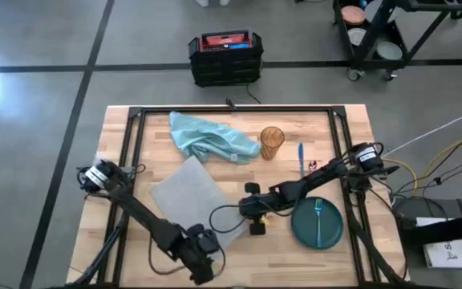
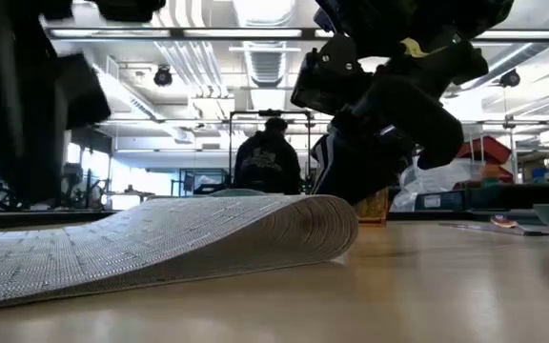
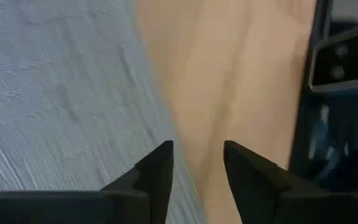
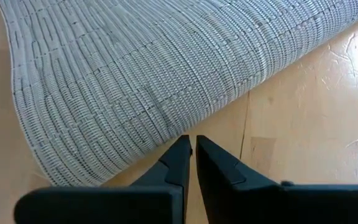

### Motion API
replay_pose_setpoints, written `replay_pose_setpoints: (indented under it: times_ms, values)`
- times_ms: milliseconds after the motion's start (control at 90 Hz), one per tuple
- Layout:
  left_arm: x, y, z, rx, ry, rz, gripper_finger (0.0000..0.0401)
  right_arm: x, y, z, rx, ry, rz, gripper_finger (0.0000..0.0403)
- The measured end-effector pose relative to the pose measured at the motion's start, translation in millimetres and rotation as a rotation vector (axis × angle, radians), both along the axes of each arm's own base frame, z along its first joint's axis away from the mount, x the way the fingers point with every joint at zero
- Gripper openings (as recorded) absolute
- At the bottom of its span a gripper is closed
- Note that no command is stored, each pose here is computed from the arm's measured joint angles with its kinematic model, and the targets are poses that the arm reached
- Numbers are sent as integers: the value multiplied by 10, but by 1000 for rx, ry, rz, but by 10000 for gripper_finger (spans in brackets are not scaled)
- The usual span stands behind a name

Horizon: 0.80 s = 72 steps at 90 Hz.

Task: Set table place
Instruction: Prepare the gray table mat

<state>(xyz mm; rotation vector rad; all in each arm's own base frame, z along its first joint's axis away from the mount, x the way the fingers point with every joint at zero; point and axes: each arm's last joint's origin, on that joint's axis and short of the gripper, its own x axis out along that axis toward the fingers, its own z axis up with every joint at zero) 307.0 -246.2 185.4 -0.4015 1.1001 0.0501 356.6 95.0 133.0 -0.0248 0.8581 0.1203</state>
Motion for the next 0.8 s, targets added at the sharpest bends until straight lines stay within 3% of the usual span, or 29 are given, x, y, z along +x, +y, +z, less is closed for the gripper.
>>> replay_pose_setpoints:
  times_ms: [156, 467, 800]
  values:
    - [70, -173, 10, 28, 54, -10, 94, 0, 0, 2, 0, -1, 1, 14]
    - [-6, -318, -310, 14, 233, 2, 78, -9, 22, 0, 0, 3, 10, 14]
    - [-122, -259, -138, 17, 291, 42, 77, -14, 39, 0, -2, 3, 16, 14]
